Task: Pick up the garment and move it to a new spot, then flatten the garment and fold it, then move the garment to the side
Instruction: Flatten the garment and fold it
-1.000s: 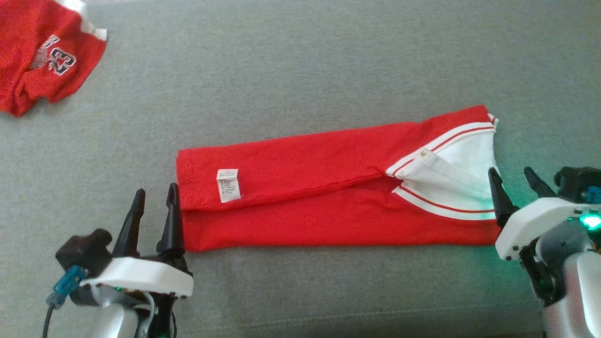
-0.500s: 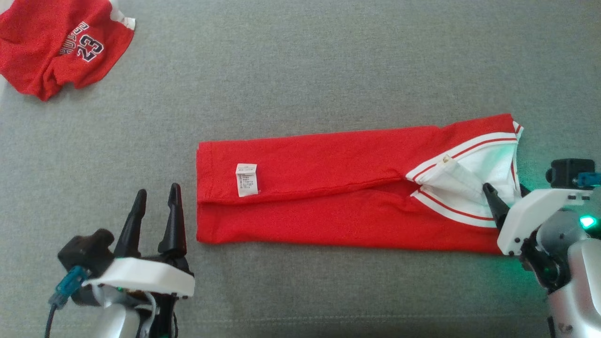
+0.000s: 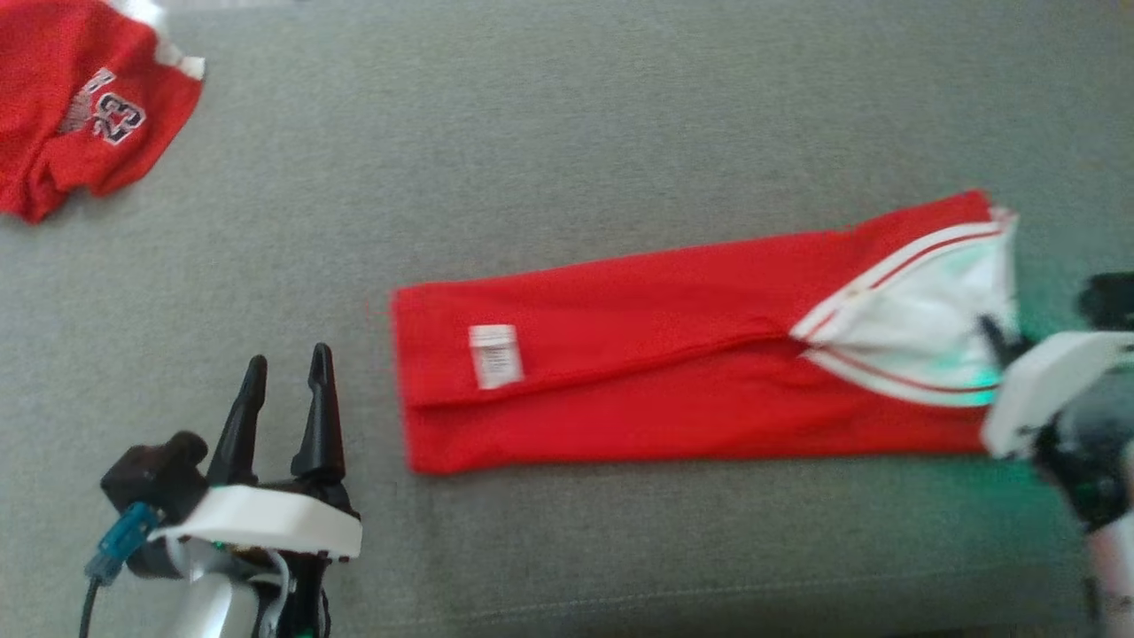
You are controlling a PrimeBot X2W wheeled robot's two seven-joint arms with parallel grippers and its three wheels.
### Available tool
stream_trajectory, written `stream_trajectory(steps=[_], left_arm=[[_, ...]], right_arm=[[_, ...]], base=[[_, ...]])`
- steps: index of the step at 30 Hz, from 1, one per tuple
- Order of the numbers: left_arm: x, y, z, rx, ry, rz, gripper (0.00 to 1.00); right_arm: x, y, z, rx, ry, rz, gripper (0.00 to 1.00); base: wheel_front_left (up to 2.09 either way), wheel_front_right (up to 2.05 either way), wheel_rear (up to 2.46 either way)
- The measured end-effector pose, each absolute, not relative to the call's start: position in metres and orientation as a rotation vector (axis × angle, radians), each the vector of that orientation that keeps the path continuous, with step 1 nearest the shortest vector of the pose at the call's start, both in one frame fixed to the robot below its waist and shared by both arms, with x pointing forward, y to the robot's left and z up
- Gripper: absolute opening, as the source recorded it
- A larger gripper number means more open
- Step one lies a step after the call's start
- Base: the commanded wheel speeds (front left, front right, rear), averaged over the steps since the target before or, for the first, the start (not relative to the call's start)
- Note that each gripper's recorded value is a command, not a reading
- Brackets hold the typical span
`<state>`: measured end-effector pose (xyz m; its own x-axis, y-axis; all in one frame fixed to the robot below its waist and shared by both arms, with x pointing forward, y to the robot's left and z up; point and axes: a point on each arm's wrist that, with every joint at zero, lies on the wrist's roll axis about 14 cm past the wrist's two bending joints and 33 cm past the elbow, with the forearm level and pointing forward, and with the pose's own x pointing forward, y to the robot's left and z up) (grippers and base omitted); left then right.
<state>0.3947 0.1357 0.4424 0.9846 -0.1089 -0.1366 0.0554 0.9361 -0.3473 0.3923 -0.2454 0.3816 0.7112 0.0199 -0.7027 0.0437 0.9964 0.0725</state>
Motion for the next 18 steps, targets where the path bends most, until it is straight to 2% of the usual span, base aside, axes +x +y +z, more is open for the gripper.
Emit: stream_trajectory(steps=[4,8,12,18], left_arm=[[0.399,0.126,0.442,-0.355,0.159,-0.112,1.00],[0.402,0.117,0.440,-0.358,0.167,-0.137,1.00],[0.404,0.111,0.439,-0.359,0.170,-0.155,1.00],[0.403,0.111,0.442,-0.357,0.163,-0.158,1.00]], right_arm=[[0.390,-0.294,0.406,0.057,0.717,-0.121,0.00],[0.382,-0.306,0.418,0.073,0.687,-0.161,0.00],[0.381,-0.285,0.427,0.162,0.643,-0.120,0.00],[0.386,-0.223,0.445,0.213,0.599,0.062,0.00]], base=[[0.00,0.00,0.00],[0.00,0.00,0.00],[0.00,0.00,0.00],[0.00,0.00,0.00]])
